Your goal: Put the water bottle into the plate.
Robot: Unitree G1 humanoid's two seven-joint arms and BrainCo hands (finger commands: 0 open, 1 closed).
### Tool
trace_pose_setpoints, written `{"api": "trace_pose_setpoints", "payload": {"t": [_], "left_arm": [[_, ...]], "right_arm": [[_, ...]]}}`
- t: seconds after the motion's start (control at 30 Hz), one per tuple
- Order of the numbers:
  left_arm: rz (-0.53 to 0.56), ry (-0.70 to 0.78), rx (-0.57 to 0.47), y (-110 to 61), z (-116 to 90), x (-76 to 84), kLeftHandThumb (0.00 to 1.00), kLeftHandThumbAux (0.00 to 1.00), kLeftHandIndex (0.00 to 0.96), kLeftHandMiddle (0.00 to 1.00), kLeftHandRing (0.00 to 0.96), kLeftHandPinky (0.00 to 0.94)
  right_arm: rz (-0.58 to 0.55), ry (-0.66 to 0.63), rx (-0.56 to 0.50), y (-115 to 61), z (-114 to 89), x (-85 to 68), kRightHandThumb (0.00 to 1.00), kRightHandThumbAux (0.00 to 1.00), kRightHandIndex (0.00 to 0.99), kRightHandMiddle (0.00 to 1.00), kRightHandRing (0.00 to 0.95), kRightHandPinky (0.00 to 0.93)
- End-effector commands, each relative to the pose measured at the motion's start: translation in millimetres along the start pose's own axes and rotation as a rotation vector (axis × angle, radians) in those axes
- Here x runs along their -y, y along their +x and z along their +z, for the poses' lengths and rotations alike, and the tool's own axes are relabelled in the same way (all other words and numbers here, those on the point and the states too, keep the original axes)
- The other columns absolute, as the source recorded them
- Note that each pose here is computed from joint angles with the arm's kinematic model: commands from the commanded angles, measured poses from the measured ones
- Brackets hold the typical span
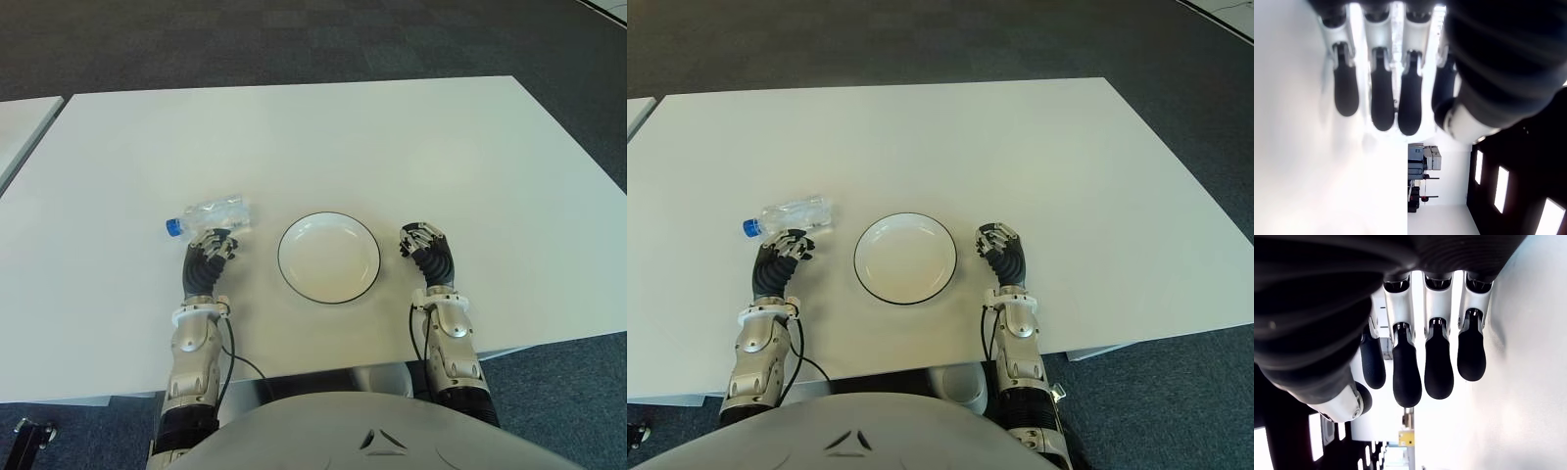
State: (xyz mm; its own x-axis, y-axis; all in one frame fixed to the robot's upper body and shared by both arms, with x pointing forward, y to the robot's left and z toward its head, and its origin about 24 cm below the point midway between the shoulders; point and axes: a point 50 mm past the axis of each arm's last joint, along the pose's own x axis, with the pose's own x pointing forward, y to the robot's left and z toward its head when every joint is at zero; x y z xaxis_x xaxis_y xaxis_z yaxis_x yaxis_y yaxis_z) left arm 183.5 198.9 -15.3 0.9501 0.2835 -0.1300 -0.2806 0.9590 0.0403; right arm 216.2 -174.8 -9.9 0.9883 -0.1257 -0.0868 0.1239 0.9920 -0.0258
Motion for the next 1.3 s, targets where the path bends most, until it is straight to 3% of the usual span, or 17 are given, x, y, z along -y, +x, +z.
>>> {"api": "trace_pose_setpoints", "payload": {"t": [0.03,0.4,0.53,0.63,0.77,0.87,1.1,1.17,1.23,1.3], "left_arm": [[0.017,0.075,0.056,-5.2,10,4.6,0.704,0.716,0.428,0.511,0.500,0.502],[0.060,0.573,0.275,-7.0,24,8.1,0.704,0.718,0.427,0.492,0.502,0.523],[0.068,0.780,0.351,-1.8,27,7.2,0.707,0.719,0.426,0.542,0.565,0.600],[0.062,0.890,0.387,1.7,29,6.3,0.794,0.693,0.400,0.552,0.603,0.616],[0.047,1.029,0.449,7.5,34,5.9,0.825,0.684,0.390,0.558,0.605,0.595],[0.049,1.091,0.487,10.9,38,6.3,0.832,0.682,0.385,0.547,0.578,0.555],[0.100,1.157,0.577,16.4,46,8.2,0.831,0.683,0.400,0.465,0.391,0.400],[0.122,1.155,0.606,19.5,49,8.5,0.767,0.701,0.402,0.364,0.329,0.348],[0.148,1.158,0.628,26.9,50,7.1,0.624,0.733,0.233,0.253,0.249,0.273],[0.174,1.172,0.638,38.2,49,3.7,0.586,0.707,0.153,0.179,0.183,0.211]], "right_arm": [[0.001,0.003,-0.064,-3.4,-10,-0.6,0.701,0.731,0.437,0.667,0.650,0.638],[0.003,-0.007,-0.071,-2.8,-12,-2.3,0.701,0.731,0.437,0.678,0.662,0.647],[0.007,-0.003,-0.072,-2.9,-12,-3.3,0.701,0.731,0.437,0.676,0.660,0.643],[0.009,-0.001,-0.074,-2.8,-12,-4.0,0.701,0.731,0.437,0.676,0.659,0.640],[0.009,0.000,-0.075,-2.8,-12,-4.6,0.701,0.731,0.437,0.676,0.659,0.640],[0.009,-0.003,-0.077,-2.8,-13,-4.9,0.701,0.731,0.437,0.673,0.656,0.639],[0.010,-0.013,-0.083,-3.3,-13,-5.9,0.703,0.730,0.437,0.668,0.654,0.647],[0.012,-0.013,-0.086,-3.5,-13,-6.0,0.703,0.730,0.437,0.669,0.655,0.650],[0.013,-0.013,-0.089,-3.7,-13,-6.1,0.703,0.730,0.437,0.670,0.656,0.649],[0.015,-0.013,-0.091,-3.8,-14,-6.0,0.703,0.730,0.437,0.671,0.657,0.648]]}}
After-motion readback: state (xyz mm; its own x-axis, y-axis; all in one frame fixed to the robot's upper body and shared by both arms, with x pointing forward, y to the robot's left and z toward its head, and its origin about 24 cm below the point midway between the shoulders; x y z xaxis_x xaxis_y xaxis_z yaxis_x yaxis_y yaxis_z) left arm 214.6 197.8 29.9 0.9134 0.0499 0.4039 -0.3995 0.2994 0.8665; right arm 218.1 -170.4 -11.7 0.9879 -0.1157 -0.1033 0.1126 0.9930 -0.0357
